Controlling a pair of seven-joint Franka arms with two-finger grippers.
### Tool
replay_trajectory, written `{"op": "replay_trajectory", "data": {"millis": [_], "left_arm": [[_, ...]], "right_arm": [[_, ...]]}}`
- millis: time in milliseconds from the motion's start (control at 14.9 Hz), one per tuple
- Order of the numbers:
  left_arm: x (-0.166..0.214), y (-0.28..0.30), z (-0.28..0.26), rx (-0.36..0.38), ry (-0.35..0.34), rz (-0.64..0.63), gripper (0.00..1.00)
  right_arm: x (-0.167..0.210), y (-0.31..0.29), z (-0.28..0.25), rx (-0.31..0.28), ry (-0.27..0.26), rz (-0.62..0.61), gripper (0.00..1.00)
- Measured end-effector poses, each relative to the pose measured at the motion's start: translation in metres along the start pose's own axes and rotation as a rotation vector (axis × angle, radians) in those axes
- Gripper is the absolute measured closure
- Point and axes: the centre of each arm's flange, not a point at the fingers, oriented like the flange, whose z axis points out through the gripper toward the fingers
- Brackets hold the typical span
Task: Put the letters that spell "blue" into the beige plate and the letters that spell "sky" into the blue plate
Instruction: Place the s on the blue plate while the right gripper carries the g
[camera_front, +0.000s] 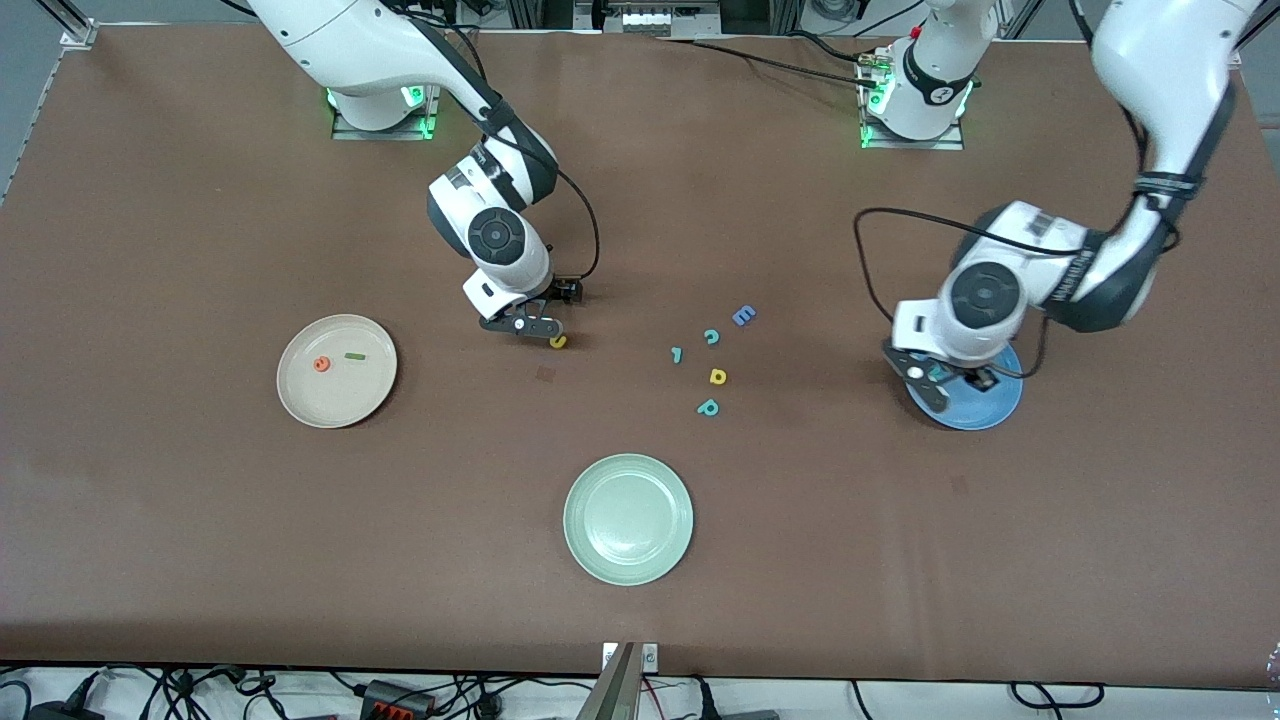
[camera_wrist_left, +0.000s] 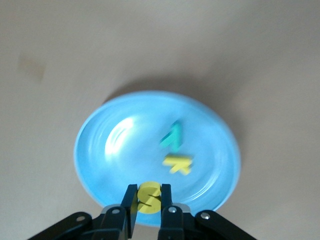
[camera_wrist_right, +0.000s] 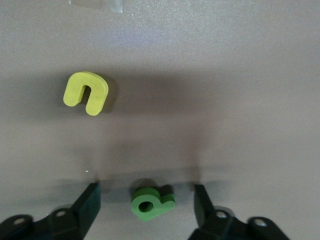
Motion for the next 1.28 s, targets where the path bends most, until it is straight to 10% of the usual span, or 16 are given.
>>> {"op": "replay_trajectory", "data": {"millis": [538,807,1278], "left_arm": [[-0.025,-0.024,0.044,-0.146,0.026,-0.211,0.76],[-0.038,-0.035,0.058,-0.178,0.024,-0.255,0.59],[-0.025,-0.056,-0.007,-0.148,0.029,-0.269,0.0]], "right_arm": [[-0.001,-0.001,-0.006,0.005,0.008,0.001,0.63],[0.0,0.0,-0.006,0.005,0.008,0.004,0.63],[0.05,0.053,-0.051,0.044,0.066,0.12,0.63]]}}
